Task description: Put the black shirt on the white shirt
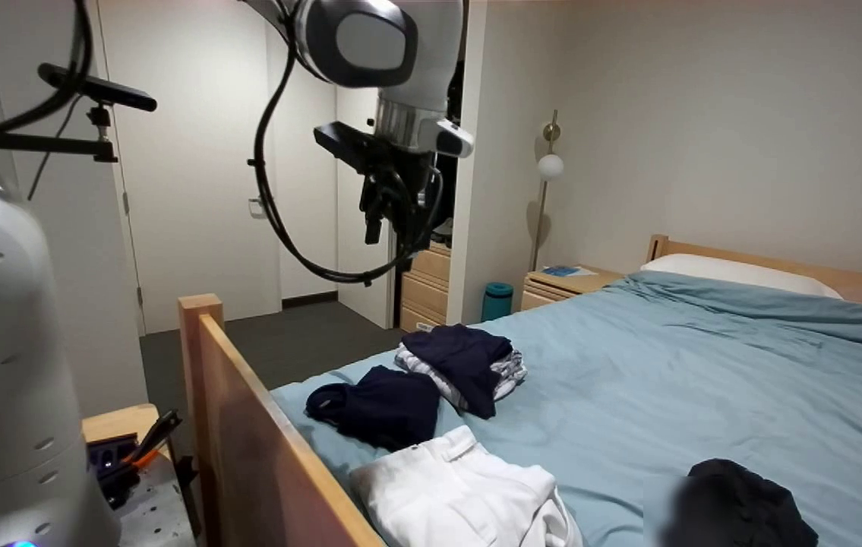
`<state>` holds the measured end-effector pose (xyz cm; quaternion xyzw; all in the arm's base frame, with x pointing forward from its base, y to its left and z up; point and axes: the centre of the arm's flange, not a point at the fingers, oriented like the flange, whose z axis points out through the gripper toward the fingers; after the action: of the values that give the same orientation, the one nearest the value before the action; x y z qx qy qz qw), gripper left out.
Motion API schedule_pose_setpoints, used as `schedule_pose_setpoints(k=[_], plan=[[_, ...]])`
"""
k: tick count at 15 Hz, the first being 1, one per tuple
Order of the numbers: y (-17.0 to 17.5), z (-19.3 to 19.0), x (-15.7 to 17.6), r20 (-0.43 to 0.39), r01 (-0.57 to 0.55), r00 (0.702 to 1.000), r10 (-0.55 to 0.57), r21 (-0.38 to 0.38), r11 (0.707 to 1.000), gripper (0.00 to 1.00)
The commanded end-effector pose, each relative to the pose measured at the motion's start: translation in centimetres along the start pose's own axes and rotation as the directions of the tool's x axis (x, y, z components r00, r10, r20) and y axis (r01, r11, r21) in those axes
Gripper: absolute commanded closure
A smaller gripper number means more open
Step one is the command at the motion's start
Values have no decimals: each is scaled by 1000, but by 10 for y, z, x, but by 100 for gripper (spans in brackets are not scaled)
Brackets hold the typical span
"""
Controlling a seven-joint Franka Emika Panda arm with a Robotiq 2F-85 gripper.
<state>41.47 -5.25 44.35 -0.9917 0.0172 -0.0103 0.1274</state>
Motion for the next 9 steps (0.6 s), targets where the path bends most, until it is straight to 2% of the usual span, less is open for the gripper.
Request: schedule_pose_setpoints(k=[1, 4, 6, 7, 9], plan=[[-8, 9, 10, 24, 26, 999, -26, -5, 1000, 0], [-14, 20, 25, 54, 51, 997, -50, -14, 999, 0], [-18, 27, 28, 89, 110, 991, -102, -95, 989, 0], [-16, 41, 34, 124, 158, 982, -143, -121, 980, 0], [-12, 74, 47, 158, 233, 964, -213, -122, 965, 0]])
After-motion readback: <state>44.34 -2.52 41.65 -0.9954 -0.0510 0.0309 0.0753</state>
